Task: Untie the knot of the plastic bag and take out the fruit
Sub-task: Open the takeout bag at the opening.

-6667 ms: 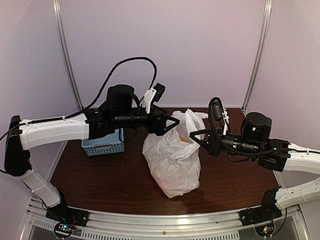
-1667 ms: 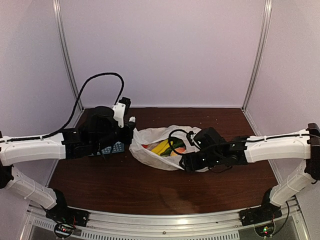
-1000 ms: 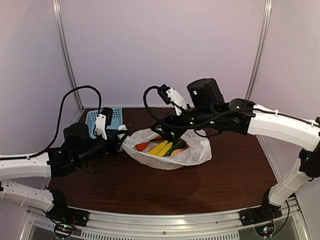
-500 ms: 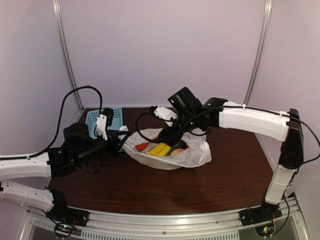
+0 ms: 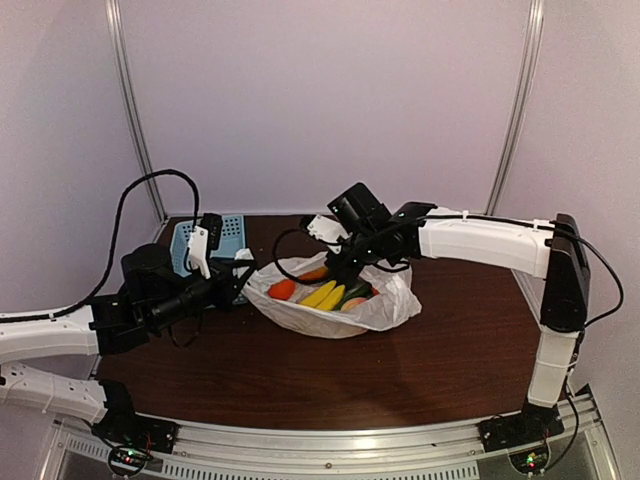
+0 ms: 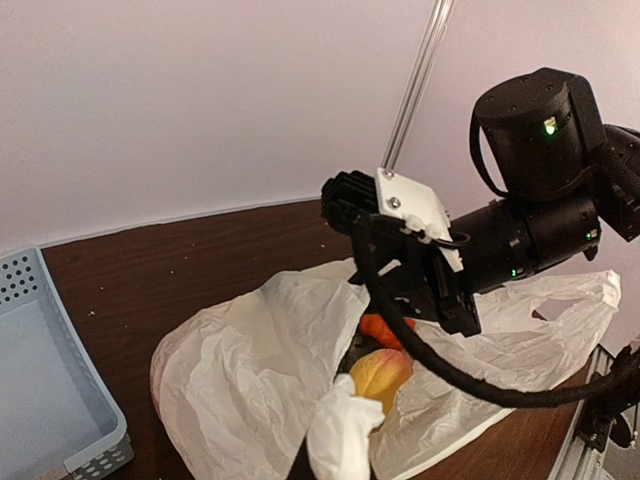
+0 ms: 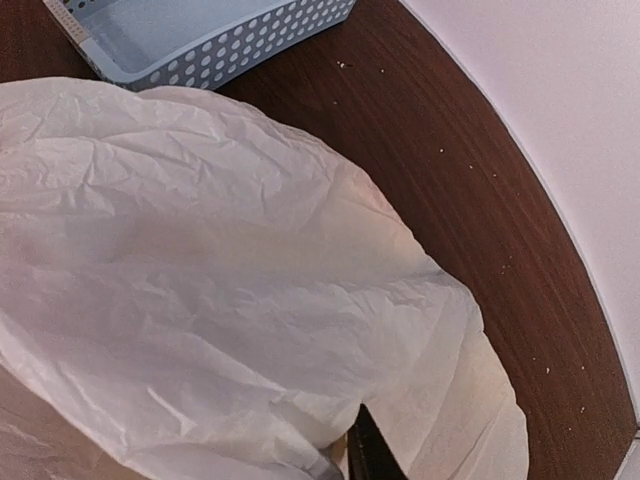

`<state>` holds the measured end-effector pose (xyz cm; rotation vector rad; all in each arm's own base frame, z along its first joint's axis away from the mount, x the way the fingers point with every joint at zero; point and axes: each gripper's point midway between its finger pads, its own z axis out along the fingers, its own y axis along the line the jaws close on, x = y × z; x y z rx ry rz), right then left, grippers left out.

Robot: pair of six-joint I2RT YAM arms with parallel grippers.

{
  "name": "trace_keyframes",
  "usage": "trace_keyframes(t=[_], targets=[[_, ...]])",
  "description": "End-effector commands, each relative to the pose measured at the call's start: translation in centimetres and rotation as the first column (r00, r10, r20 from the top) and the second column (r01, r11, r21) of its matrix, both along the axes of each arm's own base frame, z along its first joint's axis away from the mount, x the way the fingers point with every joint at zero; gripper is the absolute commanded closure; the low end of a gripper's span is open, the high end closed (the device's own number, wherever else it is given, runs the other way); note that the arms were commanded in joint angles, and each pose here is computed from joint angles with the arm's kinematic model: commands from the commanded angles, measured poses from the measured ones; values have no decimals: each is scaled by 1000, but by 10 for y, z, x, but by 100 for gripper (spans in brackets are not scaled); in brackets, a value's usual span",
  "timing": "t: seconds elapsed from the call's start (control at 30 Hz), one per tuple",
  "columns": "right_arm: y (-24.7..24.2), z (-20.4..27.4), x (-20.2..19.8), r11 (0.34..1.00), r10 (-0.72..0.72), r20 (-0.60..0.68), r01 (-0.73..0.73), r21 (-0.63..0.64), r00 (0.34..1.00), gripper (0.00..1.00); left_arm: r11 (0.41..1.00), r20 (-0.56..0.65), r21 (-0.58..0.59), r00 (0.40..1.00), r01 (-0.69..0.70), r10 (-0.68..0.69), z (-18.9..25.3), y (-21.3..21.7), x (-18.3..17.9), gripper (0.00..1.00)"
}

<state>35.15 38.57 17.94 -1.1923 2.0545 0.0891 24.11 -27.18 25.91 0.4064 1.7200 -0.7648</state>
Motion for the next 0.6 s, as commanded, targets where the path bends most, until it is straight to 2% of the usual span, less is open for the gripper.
trace_keyframes(t=[0.0, 0.03, 0.17, 0.3, 0.4, 0.57], targets=[[-18, 67, 33, 974, -181, 117, 162, 158, 976, 97, 1000, -2, -12, 1000, -20, 20, 3, 8, 0, 100], [-25, 82, 35, 965, -210, 133, 183, 186, 969, 100, 1000, -1, -9, 1000, -26, 26, 4, 10, 1, 100], [-51, 141, 38, 927, -298, 201, 233, 293, 933, 100, 999, 6, 0, 999, -46, 46, 7, 18, 4, 100], [-68, 178, 30, 912, -317, 250, 221, 345, 915, 100, 999, 29, 2, 999, -35, 35, 14, 16, 5, 100], [-76, 183, 27, 907, -334, 266, 231, 351, 904, 100, 1000, 44, 6, 999, -8, 7, 16, 10, 6, 100], [-77, 152, 18, 912, -316, 212, 234, 337, 925, 100, 999, 38, 33, 999, 5, -6, 5, 2, 10, 100]])
